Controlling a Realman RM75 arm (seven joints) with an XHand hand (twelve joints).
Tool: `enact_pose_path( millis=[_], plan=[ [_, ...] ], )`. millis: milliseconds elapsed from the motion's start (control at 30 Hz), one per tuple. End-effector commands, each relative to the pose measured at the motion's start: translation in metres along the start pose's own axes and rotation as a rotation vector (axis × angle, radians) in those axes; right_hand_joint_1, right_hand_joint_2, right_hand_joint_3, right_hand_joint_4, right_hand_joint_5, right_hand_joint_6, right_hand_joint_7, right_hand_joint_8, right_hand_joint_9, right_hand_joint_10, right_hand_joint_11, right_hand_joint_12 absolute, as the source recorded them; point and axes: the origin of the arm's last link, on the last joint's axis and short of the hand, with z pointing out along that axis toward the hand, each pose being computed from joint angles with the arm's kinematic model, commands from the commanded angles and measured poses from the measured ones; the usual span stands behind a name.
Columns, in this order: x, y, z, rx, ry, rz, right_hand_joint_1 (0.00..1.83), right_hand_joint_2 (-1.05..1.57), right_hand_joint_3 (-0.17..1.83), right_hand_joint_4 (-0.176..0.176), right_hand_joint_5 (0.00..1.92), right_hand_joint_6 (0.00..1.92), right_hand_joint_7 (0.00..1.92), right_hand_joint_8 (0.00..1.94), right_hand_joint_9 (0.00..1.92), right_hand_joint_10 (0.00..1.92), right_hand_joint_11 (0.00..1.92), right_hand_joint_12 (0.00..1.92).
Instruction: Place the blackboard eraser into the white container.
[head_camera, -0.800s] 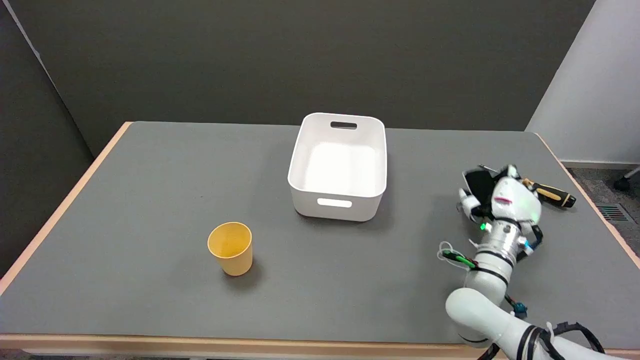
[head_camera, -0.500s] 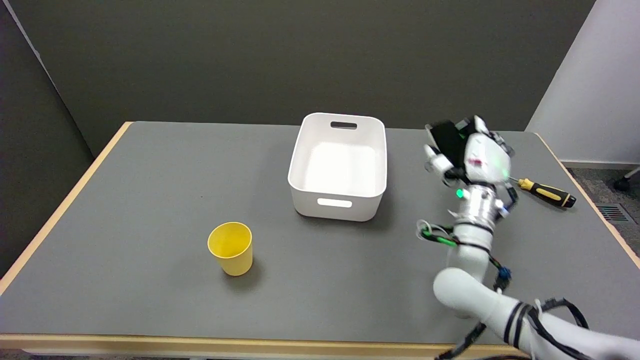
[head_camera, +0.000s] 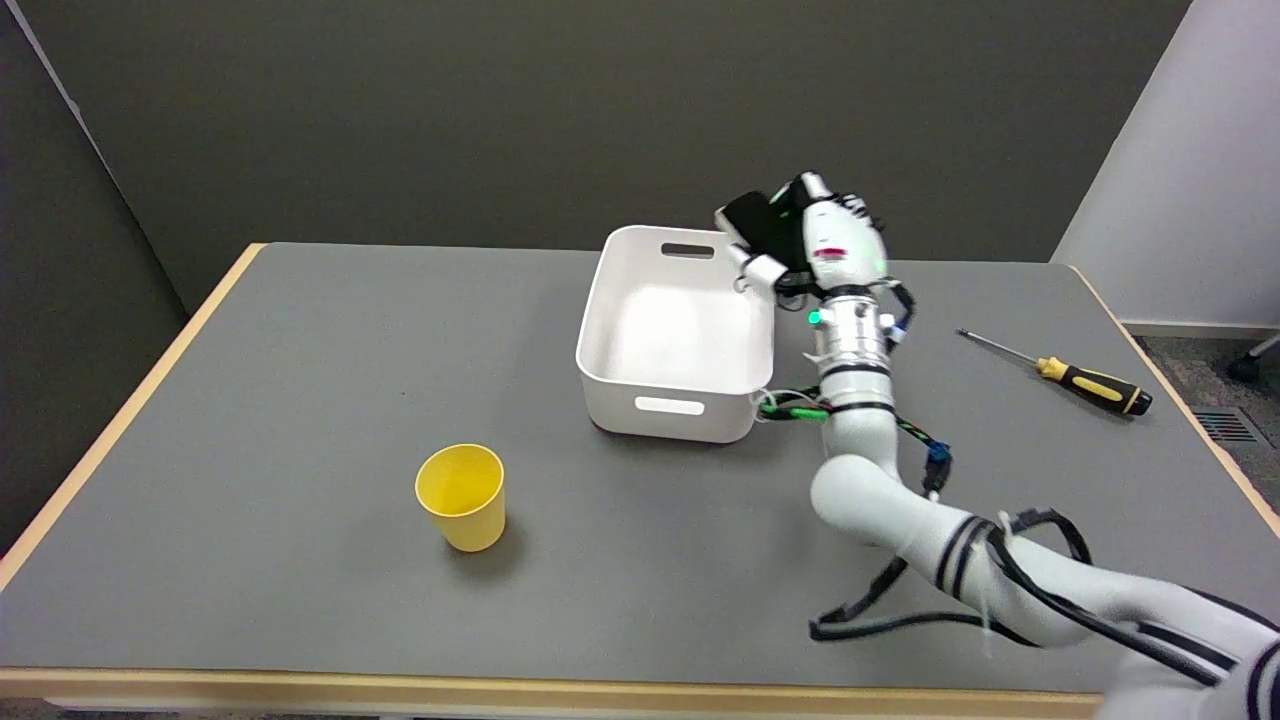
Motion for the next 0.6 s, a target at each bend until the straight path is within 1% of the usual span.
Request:
enact_pose_path(
  millis=[33, 167, 233, 267, 333, 400, 467, 533, 600],
  plan=[
    [-0.090, -0.018, 0.032, -0.070, -0.450, 0.104, 1.10, 1.29, 0.21, -0.176, 0.48, 1.70, 0.54, 1.75, 0.72, 1.87, 0.18, 1.92],
    [-0.089, -0.016, 0.023, -0.055, -0.458, 0.114, 1.10, 1.29, 0.21, -0.176, 0.48, 1.70, 0.54, 1.76, 0.72, 1.87, 0.16, 1.92],
    [-0.087, -0.006, 0.016, -0.073, -0.461, 0.135, 1.10, 1.29, 0.21, -0.176, 0.47, 1.71, 0.54, 1.76, 0.72, 1.87, 0.16, 1.92],
    [-0.085, -0.001, 0.013, -0.081, -0.459, 0.150, 1.08, 1.25, 0.27, -0.169, 0.45, 1.60, 0.53, 1.68, 0.69, 1.82, 0.18, 1.91],
    [-0.077, 0.014, 0.005, -0.100, -0.448, 0.207, 0.79, 0.73, 0.95, -0.084, 0.19, 0.42, 0.43, 0.73, 0.43, 1.16, 0.34, 1.75],
    [-0.060, 0.027, 0.005, -0.098, -0.425, 0.251, 0.69, 0.71, 0.94, -0.057, 0.14, 0.35, 0.30, 0.56, 0.28, 1.00, 0.29, 1.58],
    [-0.045, 0.036, 0.003, -0.078, -0.411, 0.257, 0.57, 0.67, 0.98, -0.039, 0.09, 0.28, 0.17, 0.43, 0.15, 0.79, 0.17, 1.40],
    [-0.018, 0.041, 0.004, -0.020, -0.383, 0.241, 0.52, 0.65, 0.95, -0.028, 0.05, 0.22, 0.06, 0.25, 0.02, 0.63, 0.08, 1.28],
    [0.007, 0.050, 0.003, 0.028, -0.348, 0.211, 0.66, 0.59, 0.97, -0.030, 0.07, 0.11, 0.04, 0.07, 0.00, 0.42, 0.11, 1.04]
  ],
)
